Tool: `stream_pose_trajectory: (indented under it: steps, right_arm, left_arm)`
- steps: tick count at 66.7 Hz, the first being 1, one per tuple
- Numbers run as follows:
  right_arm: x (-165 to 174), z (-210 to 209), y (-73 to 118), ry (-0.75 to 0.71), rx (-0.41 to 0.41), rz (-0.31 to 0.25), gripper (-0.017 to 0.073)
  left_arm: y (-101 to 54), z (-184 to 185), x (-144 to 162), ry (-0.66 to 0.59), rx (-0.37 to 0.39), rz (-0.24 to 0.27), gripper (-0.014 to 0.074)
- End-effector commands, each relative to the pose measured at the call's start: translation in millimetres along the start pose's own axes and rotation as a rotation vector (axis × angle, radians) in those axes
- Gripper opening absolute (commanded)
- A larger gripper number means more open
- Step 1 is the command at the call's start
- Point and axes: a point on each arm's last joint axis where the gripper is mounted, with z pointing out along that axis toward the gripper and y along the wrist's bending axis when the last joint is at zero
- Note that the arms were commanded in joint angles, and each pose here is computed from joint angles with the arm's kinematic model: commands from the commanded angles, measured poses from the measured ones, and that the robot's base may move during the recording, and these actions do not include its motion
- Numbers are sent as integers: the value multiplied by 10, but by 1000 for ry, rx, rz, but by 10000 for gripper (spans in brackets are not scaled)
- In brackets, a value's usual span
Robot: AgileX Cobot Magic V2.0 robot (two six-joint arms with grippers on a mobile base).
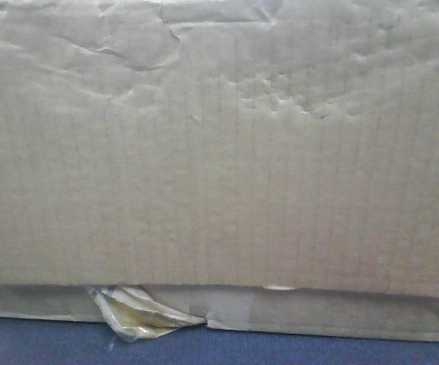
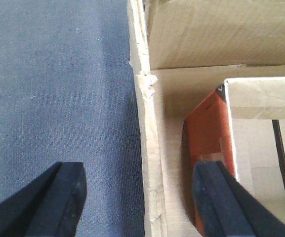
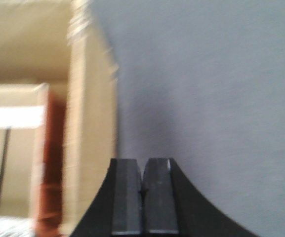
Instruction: Stack two boxes on right shelf middle
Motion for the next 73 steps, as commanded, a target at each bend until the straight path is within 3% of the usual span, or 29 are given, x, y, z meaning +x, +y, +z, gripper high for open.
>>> stream_pose_trajectory:
  steps: [1, 13, 21, 25, 34, 37, 52, 65, 73]
  right_arm:
    - [0, 74, 120, 10, 5, -10, -141]
    - [76, 201, 386, 56, -23, -100, -141]
    - [82, 261, 429, 67, -13, -105, -127]
    - [81, 269, 432, 69, -12, -105, -43]
    - [81, 269, 432, 69, -12, -105, 260]
    - [78, 284, 434, 70, -5, -102, 296]
    - [40, 560, 460, 117, 59, -113, 284]
    - [-14, 746, 349, 194, 46, -9, 286]
    - [-10, 800, 362, 212, 45, -25, 286]
  left_arm:
    - [11, -30, -4, -13, 7, -1, 370]
    - [-5, -30, 3, -6, 25, -8, 370]
    - [-5, -30, 3, -6, 25, -6, 370]
    - [-5, -30, 3, -6, 25, -6, 370]
    - [-7, -30, 3, -5, 27, -2, 370]
    - [-7, -30, 3, -5, 27, -2, 370]
    - [-7, -20, 10, -1, 26, -1, 370]
    - [-23, 51, 66, 33, 33, -1, 370]
    - [-30, 129, 128, 68, 30, 3, 370]
